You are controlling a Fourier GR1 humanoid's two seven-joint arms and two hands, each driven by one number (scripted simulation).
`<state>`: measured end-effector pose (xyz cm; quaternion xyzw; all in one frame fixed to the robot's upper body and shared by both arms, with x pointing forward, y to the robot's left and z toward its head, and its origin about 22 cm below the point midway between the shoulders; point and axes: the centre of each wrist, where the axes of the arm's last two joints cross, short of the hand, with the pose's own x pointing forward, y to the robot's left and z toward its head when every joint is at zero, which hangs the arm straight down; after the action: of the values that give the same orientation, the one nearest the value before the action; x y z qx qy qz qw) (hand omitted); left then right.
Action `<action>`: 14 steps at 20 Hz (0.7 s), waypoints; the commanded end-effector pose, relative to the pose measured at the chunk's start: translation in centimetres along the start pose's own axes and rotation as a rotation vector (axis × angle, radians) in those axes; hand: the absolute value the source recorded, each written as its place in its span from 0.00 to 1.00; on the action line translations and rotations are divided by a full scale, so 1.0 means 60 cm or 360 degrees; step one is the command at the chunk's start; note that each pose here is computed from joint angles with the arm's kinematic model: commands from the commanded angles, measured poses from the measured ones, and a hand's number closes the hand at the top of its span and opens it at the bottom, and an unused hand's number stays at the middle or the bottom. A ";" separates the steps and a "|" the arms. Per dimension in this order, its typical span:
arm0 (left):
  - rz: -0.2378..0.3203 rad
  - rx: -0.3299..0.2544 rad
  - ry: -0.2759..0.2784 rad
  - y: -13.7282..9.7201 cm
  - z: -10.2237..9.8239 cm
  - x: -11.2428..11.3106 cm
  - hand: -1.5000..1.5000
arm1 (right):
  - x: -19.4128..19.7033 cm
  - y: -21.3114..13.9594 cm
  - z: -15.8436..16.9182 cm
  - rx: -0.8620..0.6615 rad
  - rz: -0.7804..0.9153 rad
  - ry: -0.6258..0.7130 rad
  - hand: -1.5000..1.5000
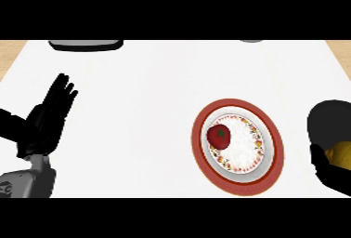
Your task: Pick the lemon from the plate and place it in the pan
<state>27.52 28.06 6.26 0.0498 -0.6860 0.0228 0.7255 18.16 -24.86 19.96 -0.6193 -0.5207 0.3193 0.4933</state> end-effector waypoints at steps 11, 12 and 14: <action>0.0004 0.0001 0.0000 0.011 -0.007 -0.002 0.50 | -0.276 0.066 -0.120 -0.0045 -0.0299 0.0095 1.00; -0.0004 -0.0033 -0.0007 -0.031 -0.011 -0.018 0.50 | -0.289 0.097 -0.123 0.0009 -0.0288 0.0087 1.00; 0.0023 -0.0029 0.0007 -0.021 0.000 -0.003 0.50 | -0.330 0.077 -0.114 0.0006 -0.0366 0.0053 1.00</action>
<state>27.70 27.51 5.64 0.0466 -0.6880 0.0193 0.7240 21.44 -42.04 16.73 -0.5760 -0.5664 0.2548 0.5316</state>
